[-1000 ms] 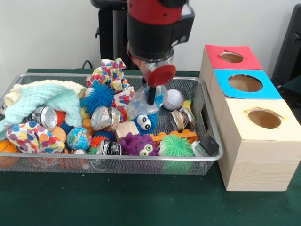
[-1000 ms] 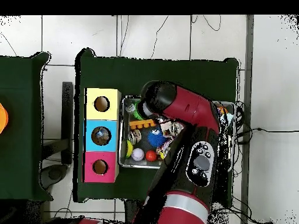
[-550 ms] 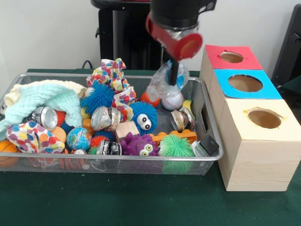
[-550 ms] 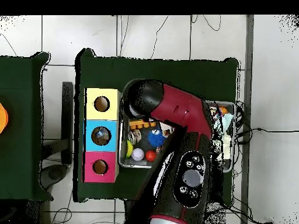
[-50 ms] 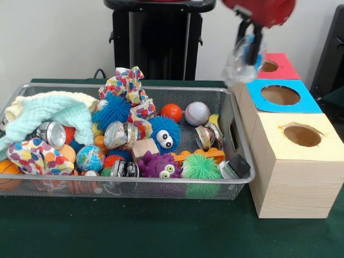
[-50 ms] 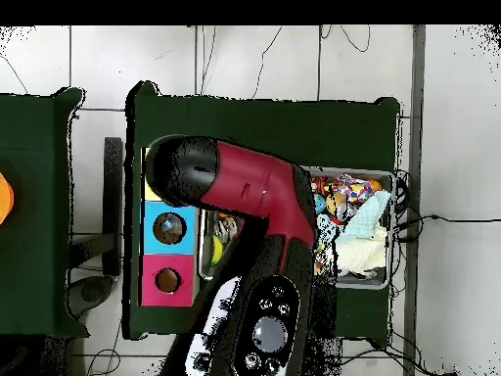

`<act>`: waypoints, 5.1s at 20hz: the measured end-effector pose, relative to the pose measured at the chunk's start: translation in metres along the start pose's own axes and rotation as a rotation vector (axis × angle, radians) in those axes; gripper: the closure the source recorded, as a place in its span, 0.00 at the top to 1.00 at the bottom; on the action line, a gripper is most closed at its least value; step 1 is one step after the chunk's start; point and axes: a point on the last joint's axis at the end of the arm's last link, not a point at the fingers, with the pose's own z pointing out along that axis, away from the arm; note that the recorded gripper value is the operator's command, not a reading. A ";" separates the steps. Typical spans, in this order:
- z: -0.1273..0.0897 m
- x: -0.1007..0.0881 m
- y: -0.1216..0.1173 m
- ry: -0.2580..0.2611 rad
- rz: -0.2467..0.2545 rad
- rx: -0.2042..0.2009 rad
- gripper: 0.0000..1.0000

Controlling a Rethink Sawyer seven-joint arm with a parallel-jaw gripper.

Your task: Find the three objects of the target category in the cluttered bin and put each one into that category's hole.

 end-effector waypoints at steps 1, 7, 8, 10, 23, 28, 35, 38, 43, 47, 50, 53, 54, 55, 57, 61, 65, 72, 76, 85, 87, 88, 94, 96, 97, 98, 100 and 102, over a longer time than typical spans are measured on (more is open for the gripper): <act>-0.003 0.006 0.002 -0.002 -0.008 -0.003 0.00; -0.011 0.048 0.014 -0.007 -0.066 -0.007 0.00; -0.011 0.050 0.015 -0.006 -0.069 -0.006 0.00; -0.008 0.060 0.016 -0.003 -0.081 0.001 0.00; 0.032 0.088 0.000 0.022 -0.095 0.059 0.00; 0.054 0.103 -0.009 0.033 -0.095 0.079 0.00; 0.074 0.130 -0.012 0.043 -0.089 0.085 0.00; 0.080 0.147 -0.012 0.048 -0.094 0.087 0.00; 0.085 0.165 -0.007 0.041 -0.114 0.082 0.00; 0.088 0.171 -0.005 0.038 -0.121 0.080 0.00; 0.088 0.170 -0.005 0.036 -0.116 0.077 0.00; 0.089 0.164 -0.006 0.032 -0.103 0.071 0.00; 0.089 0.161 -0.007 0.029 -0.097 0.067 0.00; 0.089 0.157 -0.008 0.026 -0.090 0.065 0.00; 0.091 0.154 -0.010 0.023 -0.083 0.062 0.00; 0.098 0.141 -0.022 0.008 -0.053 0.061 0.00; 0.106 0.134 -0.030 -0.002 -0.037 0.065 0.00; 0.108 0.133 -0.029 -0.001 -0.031 0.062 0.00; 0.108 0.135 -0.029 0.000 -0.032 0.062 0.00; 0.112 0.154 -0.024 0.003 -0.051 0.066 0.00; 0.111 0.161 -0.022 0.007 -0.053 0.063 0.00; 0.111 0.162 -0.022 0.009 -0.052 0.062 0.00; 0.112 0.166 -0.022 0.014 -0.039 0.055 0.00; 0.113 0.165 -0.023 0.009 -0.029 0.049 0.00; 0.114 0.164 -0.024 0.008 -0.027 0.048 0.00; 0.114 0.164 -0.024 0.006 -0.025 0.046 0.00; 0.115 0.163 -0.026 0.004 -0.015 0.043 0.00; 0.115 0.163 -0.026 0.004 -0.010 0.042 0.00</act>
